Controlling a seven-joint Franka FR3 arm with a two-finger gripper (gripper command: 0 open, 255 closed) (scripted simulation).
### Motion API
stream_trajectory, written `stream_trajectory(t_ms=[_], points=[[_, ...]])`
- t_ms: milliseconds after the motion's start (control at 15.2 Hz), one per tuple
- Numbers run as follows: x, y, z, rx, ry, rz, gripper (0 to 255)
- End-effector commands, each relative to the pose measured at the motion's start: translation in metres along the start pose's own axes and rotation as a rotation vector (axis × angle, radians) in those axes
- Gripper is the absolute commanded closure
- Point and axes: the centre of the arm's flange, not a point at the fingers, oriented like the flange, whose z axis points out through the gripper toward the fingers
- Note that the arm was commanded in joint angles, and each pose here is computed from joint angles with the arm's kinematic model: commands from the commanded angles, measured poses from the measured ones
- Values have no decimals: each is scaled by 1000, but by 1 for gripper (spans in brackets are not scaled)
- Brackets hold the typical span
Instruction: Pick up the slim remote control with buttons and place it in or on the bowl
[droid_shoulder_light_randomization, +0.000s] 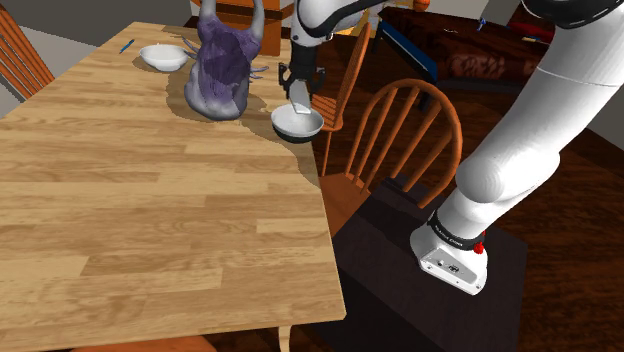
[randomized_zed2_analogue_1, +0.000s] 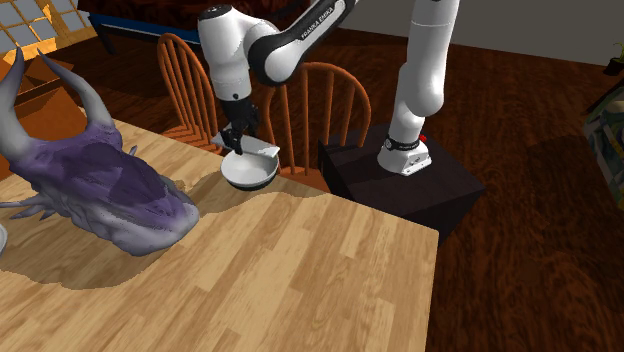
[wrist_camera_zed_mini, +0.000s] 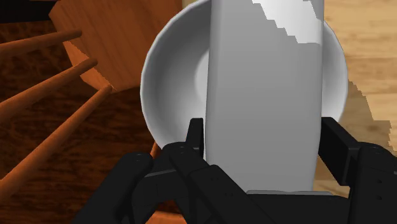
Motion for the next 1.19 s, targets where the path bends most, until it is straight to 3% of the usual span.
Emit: stream_trajectory(t_ms=[0,792,1122], points=[[4,4,9,0,0,-2,255],[3,4,71,0,0,-2,255],[3,4,71,0,0,-2,255]])
